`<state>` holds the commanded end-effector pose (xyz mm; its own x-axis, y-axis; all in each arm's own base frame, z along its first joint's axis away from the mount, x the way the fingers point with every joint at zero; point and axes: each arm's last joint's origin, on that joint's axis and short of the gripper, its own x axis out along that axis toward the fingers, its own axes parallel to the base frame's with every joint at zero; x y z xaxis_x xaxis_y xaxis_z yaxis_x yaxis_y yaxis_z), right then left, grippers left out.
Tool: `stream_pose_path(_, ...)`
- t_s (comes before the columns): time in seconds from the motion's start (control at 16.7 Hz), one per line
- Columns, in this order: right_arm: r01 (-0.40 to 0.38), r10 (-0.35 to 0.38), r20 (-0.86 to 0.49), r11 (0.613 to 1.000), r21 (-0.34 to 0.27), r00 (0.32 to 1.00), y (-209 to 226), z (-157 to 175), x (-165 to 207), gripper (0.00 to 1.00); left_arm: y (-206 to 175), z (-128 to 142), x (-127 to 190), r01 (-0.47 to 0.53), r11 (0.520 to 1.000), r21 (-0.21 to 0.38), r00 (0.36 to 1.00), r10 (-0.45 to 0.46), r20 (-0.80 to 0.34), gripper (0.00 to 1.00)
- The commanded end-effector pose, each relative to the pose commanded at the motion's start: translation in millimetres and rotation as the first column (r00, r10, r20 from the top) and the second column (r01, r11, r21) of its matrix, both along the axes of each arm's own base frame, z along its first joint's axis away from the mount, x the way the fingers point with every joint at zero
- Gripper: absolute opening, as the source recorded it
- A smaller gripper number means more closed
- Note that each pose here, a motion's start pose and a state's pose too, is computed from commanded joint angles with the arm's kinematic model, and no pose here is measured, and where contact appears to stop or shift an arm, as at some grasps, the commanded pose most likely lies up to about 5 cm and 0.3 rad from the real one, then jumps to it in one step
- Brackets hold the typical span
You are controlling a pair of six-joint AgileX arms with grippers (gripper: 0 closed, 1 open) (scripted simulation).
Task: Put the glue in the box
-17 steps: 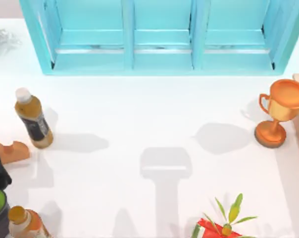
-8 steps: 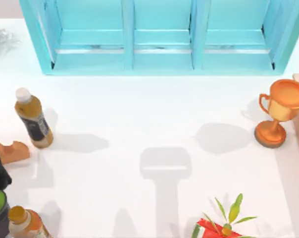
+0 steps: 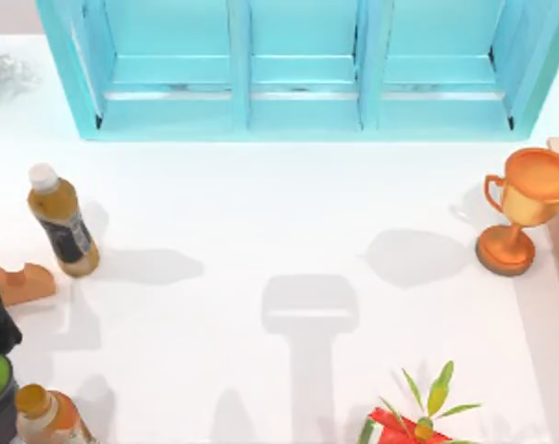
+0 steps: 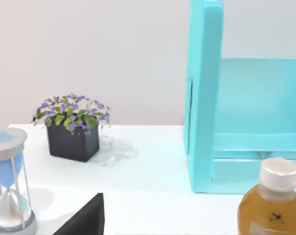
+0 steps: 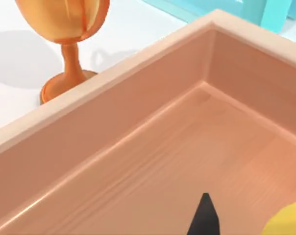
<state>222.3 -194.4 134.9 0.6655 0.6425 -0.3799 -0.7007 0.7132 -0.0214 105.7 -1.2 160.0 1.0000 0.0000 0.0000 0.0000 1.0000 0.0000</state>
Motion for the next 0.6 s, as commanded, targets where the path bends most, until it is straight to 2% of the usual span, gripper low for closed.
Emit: stream_pose_path(0.6,0.002,-0.002,-0.002,1.000,0.014,1.000,19,-18,15,0.00,0,0,0,0.000,1.000,0.000,1.000,0.000,0.000,1.00)
